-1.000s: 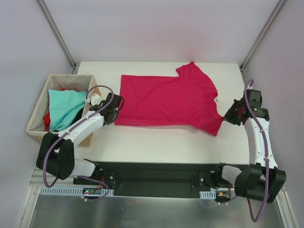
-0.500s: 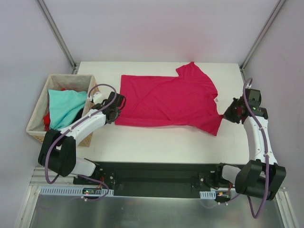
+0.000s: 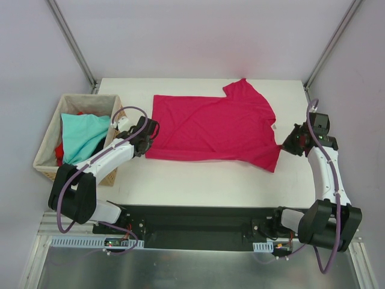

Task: Fold and stack the t-shirts

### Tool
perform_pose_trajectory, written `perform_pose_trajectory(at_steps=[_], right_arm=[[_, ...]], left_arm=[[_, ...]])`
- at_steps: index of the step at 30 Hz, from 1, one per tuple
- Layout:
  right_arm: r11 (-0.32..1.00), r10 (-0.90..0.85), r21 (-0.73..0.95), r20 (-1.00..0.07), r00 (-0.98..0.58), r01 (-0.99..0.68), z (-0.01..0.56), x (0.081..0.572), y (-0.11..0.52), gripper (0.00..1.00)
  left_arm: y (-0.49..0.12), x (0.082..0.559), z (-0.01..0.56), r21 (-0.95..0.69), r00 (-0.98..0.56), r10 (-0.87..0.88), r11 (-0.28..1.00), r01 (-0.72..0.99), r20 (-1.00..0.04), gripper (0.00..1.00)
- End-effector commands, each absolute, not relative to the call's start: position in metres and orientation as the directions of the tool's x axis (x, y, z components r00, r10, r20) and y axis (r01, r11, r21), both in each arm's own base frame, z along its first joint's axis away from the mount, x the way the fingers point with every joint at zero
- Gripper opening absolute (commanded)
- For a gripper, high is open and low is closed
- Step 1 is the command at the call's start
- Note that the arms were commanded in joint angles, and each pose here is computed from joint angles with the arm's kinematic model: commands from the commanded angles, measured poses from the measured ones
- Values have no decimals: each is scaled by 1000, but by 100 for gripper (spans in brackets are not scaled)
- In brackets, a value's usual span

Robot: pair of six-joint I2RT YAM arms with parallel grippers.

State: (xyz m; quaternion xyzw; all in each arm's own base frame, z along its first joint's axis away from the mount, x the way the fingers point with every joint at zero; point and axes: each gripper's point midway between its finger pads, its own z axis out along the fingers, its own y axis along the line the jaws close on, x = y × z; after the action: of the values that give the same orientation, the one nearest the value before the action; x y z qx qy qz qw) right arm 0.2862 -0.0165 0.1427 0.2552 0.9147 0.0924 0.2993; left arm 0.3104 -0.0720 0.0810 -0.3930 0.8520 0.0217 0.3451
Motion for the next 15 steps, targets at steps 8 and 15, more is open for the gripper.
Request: perform_pose_trajectory(at_steps=[8,15], right_arm=[[861,509,326,-557,-657,390,158,292,-19,0],[869,492,283,-567,-661,405,154,289,-26,0]], left_arm=[[-72,316,97,-249,-434,-637,703,-667,-637,0],[-70,317,98,-230,-447,-610,723,-651,-654,0]])
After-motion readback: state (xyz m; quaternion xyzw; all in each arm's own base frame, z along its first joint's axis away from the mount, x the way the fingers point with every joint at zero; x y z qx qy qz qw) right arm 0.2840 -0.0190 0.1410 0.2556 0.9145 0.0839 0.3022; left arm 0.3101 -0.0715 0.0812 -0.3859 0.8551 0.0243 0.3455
